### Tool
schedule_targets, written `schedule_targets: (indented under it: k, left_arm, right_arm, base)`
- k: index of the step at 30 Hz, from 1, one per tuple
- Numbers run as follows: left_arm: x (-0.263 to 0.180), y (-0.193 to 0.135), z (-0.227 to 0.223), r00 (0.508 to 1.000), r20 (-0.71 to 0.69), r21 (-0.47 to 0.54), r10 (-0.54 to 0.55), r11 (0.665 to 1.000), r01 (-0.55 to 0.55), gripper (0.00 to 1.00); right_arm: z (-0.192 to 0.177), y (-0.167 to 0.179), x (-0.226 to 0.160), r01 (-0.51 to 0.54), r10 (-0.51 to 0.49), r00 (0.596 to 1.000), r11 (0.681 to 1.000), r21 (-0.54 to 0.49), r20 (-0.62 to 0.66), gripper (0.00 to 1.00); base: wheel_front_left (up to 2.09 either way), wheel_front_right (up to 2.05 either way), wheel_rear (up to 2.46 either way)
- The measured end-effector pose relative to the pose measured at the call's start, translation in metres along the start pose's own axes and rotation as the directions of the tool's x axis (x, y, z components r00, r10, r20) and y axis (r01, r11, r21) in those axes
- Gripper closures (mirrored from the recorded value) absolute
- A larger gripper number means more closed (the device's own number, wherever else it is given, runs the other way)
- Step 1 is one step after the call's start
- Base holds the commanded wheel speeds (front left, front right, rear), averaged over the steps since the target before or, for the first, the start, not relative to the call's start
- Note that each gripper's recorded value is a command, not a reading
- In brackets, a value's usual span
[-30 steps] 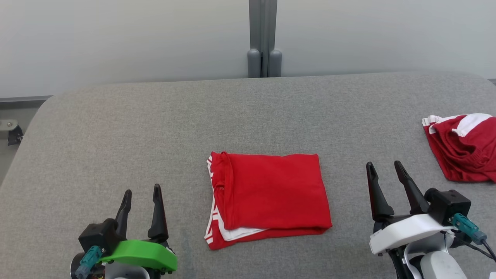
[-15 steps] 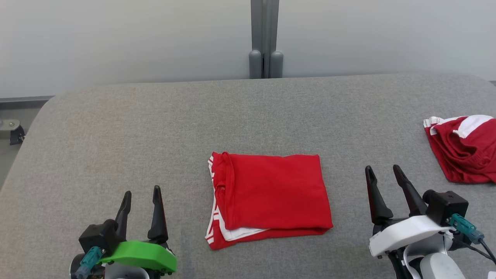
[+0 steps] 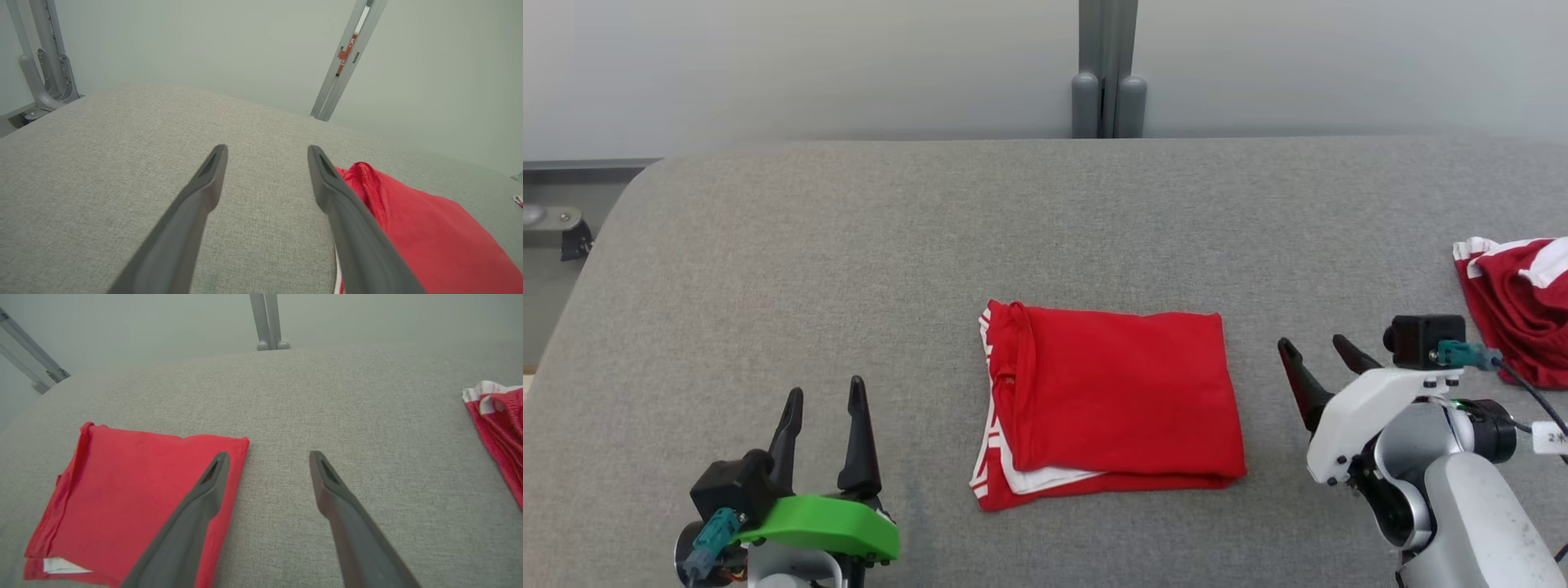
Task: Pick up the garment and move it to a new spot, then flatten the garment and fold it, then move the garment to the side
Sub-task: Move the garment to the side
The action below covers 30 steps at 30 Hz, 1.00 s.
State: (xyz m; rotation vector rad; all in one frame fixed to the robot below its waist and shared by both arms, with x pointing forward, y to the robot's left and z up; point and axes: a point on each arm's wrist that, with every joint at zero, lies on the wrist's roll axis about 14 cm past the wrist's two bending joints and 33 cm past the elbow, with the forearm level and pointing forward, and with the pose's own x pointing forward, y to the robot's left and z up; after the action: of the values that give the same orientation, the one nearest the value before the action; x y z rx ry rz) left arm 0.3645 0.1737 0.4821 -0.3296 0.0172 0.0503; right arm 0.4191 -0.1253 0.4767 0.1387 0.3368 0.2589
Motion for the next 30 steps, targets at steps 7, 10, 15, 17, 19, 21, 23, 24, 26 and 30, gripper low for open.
schedule_targets:
  k: [7, 10, 15, 17, 19, 21, 23, 24, 26, 30]
  left_arm:
    - [0.001, 0.02, 0.002, 0.998, 0.009, -0.002, 0.065, 0.998, -0.065, 0.0]
    - [-0.002, 0.033, 0.002, 0.994, 0.006, 0.004, 0.107, 0.994, -0.107, 0.0]
    - [-0.008, 0.05, 0.002, 0.987, 0.008, 0.011, 0.158, 0.987, -0.158, 0.0]
    - [-0.011, 0.056, 0.002, 0.984, 0.008, 0.012, 0.177, 0.984, -0.177, 0.0]
    - [-0.012, 0.061, 0.002, 0.982, 0.006, 0.02, 0.191, 0.981, -0.191, 0.0]
    - [-0.012, 0.064, 0.001, 0.98, 0.004, 0.023, 0.199, 0.98, -0.199, 0.0]
    - [-0.011, 0.062, -0.001, 0.981, 0.0, 0.029, 0.193, 0.981, -0.193, 0.0]
    - [-0.009, 0.061, -0.001, 0.982, -0.002, 0.028, 0.188, 0.982, -0.188, 0.0]
    - [-0.006, 0.055, -0.003, 0.985, -0.007, 0.029, 0.17, 0.985, -0.17, 0.0]
    - [0.006, 0.039, -0.007, 0.993, -0.015, 0.02, 0.115, 0.993, -0.115, 0.0]
  right_arm:
    - [-0.033, 0.014, 0.028, -0.084, 0.088, 0.974, 0.996, 0.026, -0.211, 0.0]
    - [-0.049, 0.019, 0.038, -0.104, 0.114, 0.954, 0.993, 0.051, -0.277, 0.0]
    - [-0.083, 0.03, 0.046, -0.124, 0.155, 0.905, 0.987, 0.103, -0.395, 0.0]
    - [-0.089, 0.037, 0.049, -0.139, 0.176, 0.895, 0.983, 0.118, -0.411, 0.0]
    - [-0.09, 0.042, 0.054, -0.155, 0.188, 0.891, 0.981, 0.113, -0.414, 0.0]
    - [-0.09, 0.045, 0.058, -0.169, 0.198, 0.89, 0.98, 0.107, -0.411, 0.71]
    - [-0.088, 0.046, 0.061, -0.174, 0.199, 0.894, 0.98, 0.1, -0.401, 1.0]
    - [-0.087, 0.047, 0.061, -0.177, 0.2, 0.896, 0.98, 0.095, -0.396, 1.0]
    - [-0.083, 0.044, 0.062, -0.173, 0.194, 0.905, 0.981, 0.089, -0.38, 1.0]
    - [-0.069, 0.027, 0.062, -0.142, 0.157, 0.929, 0.988, 0.069, -0.336, 1.0]
  base:
    - [0.0, 0.0, 0.0]
    - [0.0, 0.0, 0.0]
    - [0.0, 0.0, 0.0]
    - [0.0, 0.0, 0.0]
    - [0.0, 0.0, 0.0]
    - [0.0, 0.0, 0.0]
    - [0.0, 0.0, 0.0]
    - [0.0, 0.0, 0.0]
    - [0.0, 0.0, 0.0]
    - [0.0, 0.0, 0.0]
